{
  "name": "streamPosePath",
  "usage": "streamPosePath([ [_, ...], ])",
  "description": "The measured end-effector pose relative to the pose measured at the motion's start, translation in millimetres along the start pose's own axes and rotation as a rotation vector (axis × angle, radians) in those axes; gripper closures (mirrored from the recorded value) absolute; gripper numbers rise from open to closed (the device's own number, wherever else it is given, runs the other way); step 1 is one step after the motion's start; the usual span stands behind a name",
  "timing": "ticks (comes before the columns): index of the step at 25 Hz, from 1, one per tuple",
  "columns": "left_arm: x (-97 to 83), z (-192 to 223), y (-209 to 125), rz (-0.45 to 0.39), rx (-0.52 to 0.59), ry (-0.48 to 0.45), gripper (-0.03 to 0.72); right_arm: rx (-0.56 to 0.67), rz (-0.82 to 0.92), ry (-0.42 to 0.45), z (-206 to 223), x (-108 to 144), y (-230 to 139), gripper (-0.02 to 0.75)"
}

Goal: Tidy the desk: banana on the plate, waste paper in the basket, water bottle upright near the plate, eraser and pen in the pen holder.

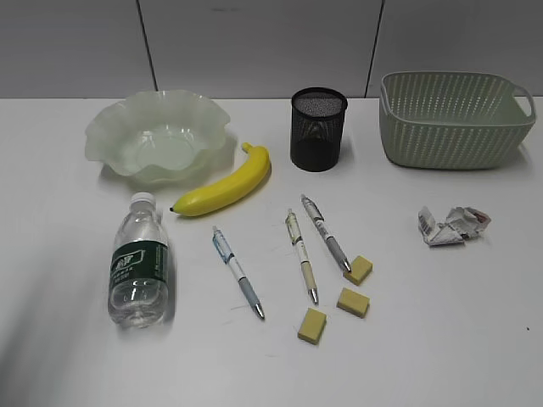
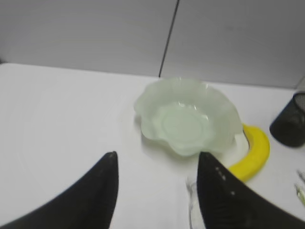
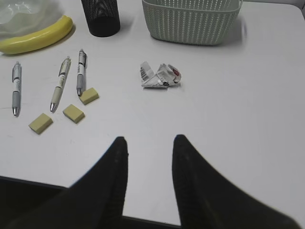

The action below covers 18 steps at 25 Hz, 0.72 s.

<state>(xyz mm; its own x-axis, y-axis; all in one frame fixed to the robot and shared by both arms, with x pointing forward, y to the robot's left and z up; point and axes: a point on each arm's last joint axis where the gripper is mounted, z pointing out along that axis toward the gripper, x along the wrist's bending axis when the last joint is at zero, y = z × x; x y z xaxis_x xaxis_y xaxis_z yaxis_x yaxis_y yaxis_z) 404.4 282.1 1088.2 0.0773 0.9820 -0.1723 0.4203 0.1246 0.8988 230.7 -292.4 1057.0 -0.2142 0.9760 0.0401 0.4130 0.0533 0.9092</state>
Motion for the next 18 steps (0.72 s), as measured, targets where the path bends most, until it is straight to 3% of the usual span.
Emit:
streamPosePath([
  [4, -43.2, 69, -6, 0.224, 0.207, -0.167, 0.272, 0.000, 0.001, 0.002, 0, 0, 0, 0.471],
  [9, -123.4, 125, -22, 0.538, 0.270, -0.363, 0.271, 0.000, 0.001, 0.002, 0, 0, 0, 0.471],
  [12, -150.0, 155, -37, 0.611, 0.319, -0.402, 0.271, 0.000, 0.001, 0.002, 0, 0, 0, 0.471],
  [18, -175.0, 203, -59, 0.652, 0.384, -0.416, 0.271, 0.000, 0.001, 0.002, 0, 0, 0, 0.471],
])
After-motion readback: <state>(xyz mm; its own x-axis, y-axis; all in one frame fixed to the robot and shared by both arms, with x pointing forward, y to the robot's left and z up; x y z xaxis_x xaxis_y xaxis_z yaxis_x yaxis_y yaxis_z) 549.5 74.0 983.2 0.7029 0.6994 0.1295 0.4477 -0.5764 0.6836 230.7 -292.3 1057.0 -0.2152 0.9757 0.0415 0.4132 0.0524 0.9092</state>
